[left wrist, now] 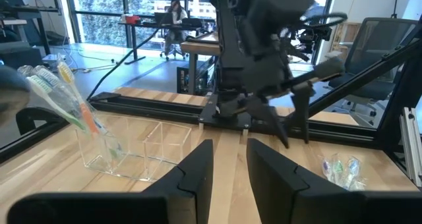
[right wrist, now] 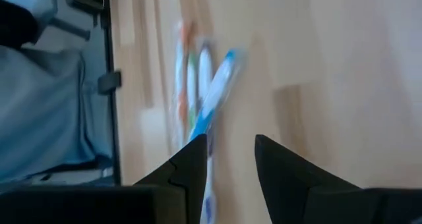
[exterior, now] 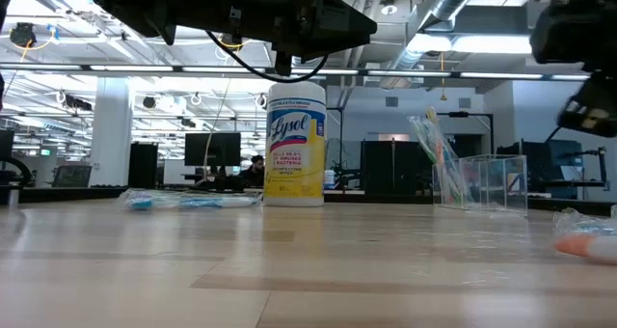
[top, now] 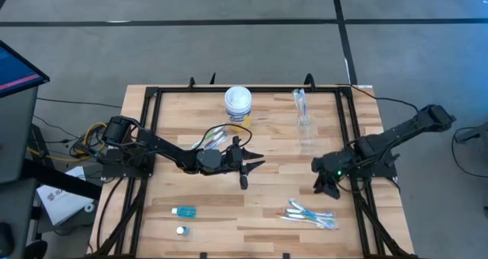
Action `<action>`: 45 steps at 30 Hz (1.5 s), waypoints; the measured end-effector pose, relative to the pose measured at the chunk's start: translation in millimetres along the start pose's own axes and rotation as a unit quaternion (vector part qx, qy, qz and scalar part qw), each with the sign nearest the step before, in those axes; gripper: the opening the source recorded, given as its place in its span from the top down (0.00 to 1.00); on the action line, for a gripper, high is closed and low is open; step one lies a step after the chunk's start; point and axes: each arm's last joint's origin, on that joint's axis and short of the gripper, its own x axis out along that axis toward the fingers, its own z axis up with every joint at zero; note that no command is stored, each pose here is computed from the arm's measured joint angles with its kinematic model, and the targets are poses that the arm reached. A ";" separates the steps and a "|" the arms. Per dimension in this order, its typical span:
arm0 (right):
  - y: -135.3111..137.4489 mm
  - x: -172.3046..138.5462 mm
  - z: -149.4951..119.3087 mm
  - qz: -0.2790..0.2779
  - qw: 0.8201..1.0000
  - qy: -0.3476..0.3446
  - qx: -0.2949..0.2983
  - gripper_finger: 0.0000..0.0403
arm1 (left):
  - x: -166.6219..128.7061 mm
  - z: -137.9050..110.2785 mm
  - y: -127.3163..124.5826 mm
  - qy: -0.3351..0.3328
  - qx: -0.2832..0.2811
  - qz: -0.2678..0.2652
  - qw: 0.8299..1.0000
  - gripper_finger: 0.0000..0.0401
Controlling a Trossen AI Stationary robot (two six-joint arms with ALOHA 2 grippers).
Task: Pick & Place toothbrushing station
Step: Put the bottom blue toothbrush into the transparent organizer
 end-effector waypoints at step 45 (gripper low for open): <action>58.7 62.2 -66.4 -0.030 0.967 0.180 0.178 0.71 | 0.8 0.2 1.9 0.000 0.002 0.003 1.000 0.78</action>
